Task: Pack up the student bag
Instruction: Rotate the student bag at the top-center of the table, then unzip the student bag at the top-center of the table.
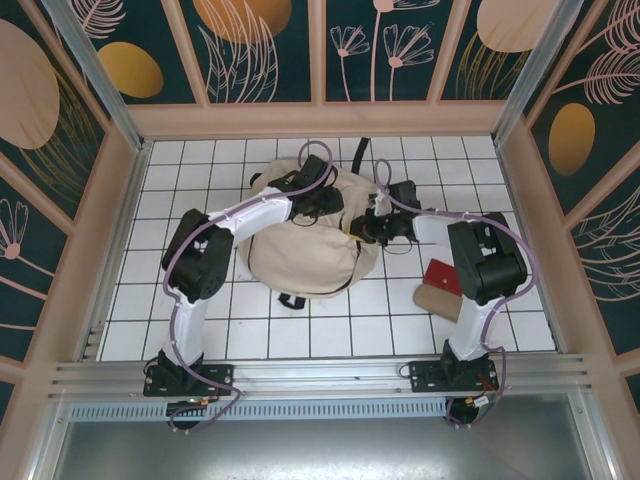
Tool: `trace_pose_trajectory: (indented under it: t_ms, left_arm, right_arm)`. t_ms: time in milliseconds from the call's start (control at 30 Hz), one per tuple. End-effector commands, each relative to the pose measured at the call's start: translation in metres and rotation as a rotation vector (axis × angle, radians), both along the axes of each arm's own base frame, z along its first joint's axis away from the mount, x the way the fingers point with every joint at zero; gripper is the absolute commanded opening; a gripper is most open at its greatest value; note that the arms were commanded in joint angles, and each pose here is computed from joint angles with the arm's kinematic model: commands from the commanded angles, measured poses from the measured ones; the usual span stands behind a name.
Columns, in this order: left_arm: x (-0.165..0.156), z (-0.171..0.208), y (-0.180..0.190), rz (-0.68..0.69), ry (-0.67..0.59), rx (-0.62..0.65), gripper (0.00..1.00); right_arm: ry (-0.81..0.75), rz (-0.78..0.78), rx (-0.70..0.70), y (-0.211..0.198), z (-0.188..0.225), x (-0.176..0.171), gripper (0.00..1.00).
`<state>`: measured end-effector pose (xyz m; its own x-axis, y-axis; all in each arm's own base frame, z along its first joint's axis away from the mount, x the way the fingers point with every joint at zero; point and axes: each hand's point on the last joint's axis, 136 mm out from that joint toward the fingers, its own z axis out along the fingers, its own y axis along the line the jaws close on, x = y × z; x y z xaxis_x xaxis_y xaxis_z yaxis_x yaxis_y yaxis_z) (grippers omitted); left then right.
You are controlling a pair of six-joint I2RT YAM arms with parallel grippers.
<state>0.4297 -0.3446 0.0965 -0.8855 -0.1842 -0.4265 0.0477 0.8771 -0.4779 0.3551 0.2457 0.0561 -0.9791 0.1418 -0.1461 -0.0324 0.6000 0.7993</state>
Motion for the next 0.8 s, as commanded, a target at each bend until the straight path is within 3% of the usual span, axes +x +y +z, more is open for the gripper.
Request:
trace_pose_trajectory:
  t_ms: [0,300,533,767]
  left_arm:
    - [-0.026,-0.006,-0.005,-0.104,0.036,0.038,0.35]
    - [-0.043,-0.028,0.014,-0.096,0.060,0.228,0.30]
    - [-0.049,-0.043,-0.011,-0.169,0.099,0.144,0.27]
    - [-0.039,-0.054,-0.019,-0.166,0.103,0.161,0.28]
  right_arm:
    - [0.029,0.007,0.004,0.009,-0.018,-0.012,0.00]
    - [0.049,-0.079,-0.025,0.003,-0.029,-0.013,0.00]
    - [0.066,-0.089,0.002,0.005,-0.031,-0.015,0.00]
    - [0.060,-0.083,0.007,0.005,-0.028,-0.016,0.00]
